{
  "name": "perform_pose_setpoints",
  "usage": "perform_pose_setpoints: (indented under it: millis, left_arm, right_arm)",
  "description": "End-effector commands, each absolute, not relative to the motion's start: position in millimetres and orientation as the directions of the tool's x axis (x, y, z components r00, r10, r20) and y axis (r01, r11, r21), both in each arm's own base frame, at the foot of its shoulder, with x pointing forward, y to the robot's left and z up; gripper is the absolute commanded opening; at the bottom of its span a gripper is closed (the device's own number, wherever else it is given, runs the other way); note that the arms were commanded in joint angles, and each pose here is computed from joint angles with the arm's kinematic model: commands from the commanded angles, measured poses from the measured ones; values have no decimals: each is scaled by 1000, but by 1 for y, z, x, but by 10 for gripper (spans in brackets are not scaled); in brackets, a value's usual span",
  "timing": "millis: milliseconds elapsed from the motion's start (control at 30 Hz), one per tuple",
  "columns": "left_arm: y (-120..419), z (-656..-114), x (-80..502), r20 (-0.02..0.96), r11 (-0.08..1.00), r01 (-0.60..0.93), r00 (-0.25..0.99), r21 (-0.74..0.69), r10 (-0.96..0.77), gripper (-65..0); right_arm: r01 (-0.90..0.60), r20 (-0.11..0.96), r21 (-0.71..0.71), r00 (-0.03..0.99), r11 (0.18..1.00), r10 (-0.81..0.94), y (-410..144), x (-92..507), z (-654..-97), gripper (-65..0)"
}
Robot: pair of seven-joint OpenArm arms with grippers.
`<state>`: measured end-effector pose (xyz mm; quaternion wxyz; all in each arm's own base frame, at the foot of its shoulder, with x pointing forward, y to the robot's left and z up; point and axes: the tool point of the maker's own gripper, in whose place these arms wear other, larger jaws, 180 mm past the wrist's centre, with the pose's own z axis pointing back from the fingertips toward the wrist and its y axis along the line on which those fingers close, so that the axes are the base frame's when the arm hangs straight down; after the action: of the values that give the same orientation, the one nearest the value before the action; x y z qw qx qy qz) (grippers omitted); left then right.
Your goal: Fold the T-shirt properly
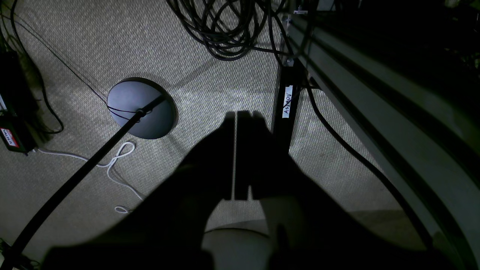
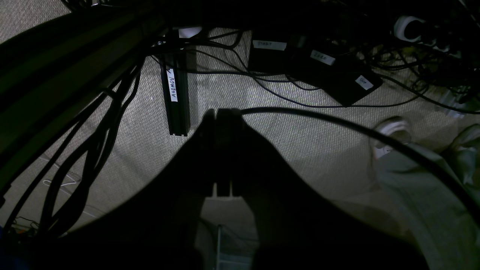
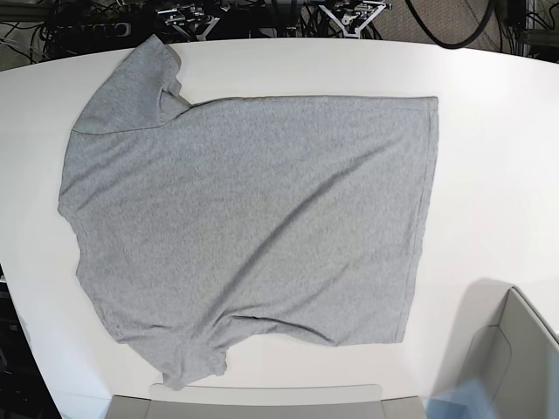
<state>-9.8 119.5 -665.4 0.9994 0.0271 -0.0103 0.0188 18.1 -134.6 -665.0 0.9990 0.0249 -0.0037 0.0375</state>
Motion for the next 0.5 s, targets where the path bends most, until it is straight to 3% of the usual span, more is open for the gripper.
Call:
perform_pose_setpoints:
  millis: [0,467]
  left_arm:
    - [122,-665,-7,31,997,-36,999,63,34,-650]
    - [133,-665,-13,23,996,-32,999,80,30,-650]
  right_arm:
    - [-80,12,55,997,995,79,-136,19,-665,-648]
    - [-75,-54,9,996,997,76,-169,-22,-663,-648]
